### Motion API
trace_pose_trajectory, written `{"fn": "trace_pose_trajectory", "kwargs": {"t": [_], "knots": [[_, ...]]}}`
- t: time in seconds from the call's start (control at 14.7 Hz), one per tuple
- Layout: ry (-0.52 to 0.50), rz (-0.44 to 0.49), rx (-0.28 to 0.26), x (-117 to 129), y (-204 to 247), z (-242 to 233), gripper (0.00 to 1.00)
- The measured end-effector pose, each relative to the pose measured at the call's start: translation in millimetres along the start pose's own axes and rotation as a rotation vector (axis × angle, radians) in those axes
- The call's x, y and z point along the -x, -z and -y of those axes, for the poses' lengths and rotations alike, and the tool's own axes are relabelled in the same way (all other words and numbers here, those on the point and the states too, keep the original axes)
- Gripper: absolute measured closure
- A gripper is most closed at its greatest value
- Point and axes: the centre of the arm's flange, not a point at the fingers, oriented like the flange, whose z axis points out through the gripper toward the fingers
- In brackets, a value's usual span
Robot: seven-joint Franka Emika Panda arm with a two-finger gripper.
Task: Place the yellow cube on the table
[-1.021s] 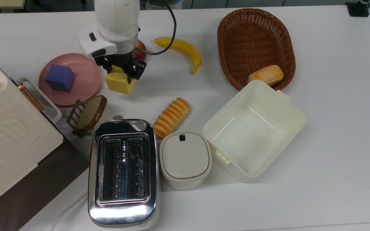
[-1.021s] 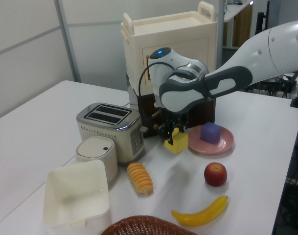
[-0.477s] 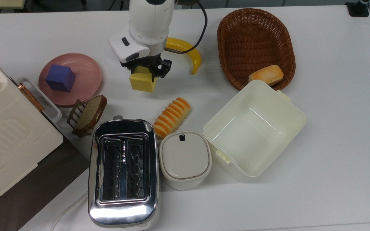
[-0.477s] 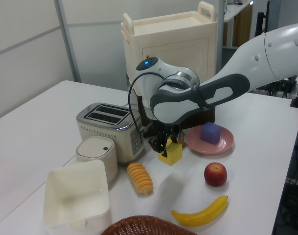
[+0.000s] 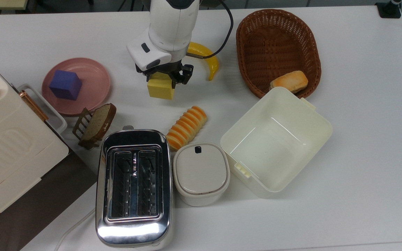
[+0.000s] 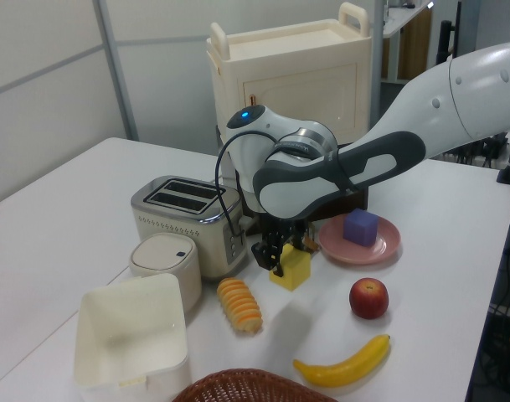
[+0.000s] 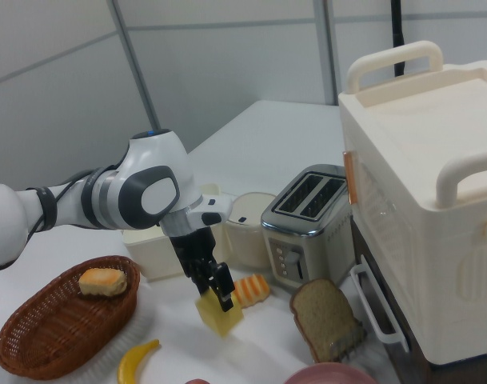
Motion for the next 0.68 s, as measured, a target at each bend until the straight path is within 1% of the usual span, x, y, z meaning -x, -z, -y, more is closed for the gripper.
{"fn": "trace_pose_trajectory", "kwargs": {"t": [0.07, 0.14, 0.2, 0.48, 0.68], "knots": [[0.003, -0.001, 0.002, 0.1, -0.1, 1.2, 0.13], [0.007, -0.001, 0.003, 0.5, -0.1, 3.0, 0.02], [0.013, 0.000, 0.004, 1.2, 0.1, 5.9, 0.00], [0.030, -0.001, 0.013, 2.4, -0.8, 12.5, 0.00], [0.021, 0.009, 0.019, 2.3, 4.3, 8.4, 0.00]]}}
